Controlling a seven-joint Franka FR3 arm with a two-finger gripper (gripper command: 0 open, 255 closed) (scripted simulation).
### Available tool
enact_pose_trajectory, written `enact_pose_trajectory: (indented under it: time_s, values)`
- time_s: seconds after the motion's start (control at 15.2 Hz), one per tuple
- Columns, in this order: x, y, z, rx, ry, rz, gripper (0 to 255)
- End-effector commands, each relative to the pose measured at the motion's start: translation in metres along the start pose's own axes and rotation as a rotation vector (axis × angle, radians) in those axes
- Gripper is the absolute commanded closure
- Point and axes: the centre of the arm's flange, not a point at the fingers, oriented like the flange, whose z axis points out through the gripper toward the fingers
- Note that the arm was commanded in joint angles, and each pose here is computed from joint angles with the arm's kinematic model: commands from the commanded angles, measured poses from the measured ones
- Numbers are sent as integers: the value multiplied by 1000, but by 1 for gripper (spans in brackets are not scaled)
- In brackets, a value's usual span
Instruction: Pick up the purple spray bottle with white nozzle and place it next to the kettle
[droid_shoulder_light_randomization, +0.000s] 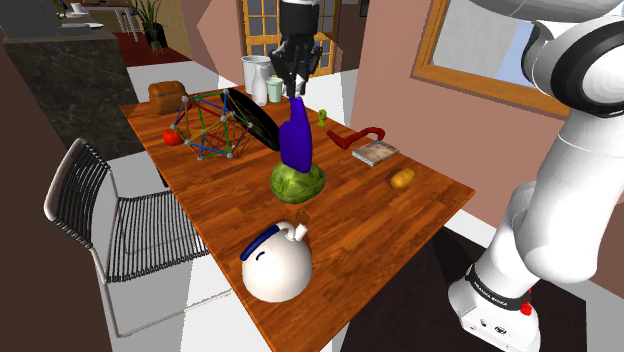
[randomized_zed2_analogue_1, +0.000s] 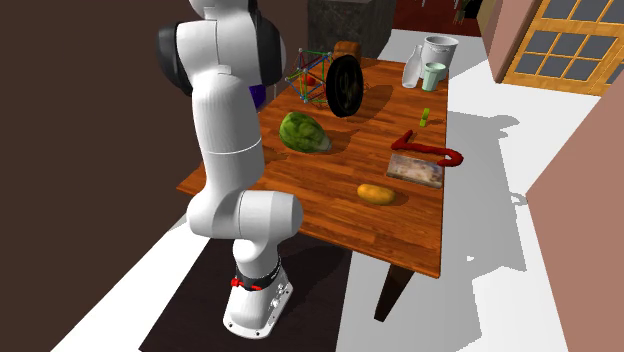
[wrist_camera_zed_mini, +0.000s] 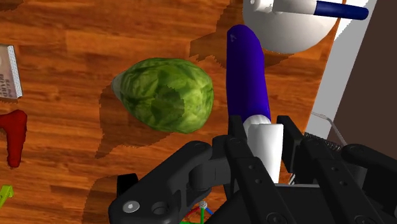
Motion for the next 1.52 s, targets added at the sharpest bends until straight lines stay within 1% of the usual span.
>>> enact_pose_trajectory:
  time_s: [0.0, 1.45]
  values:
    - [1, -2, 11, 0, 1, 0, 255]
    - [-4, -2, 127, 0, 1, 0, 255]
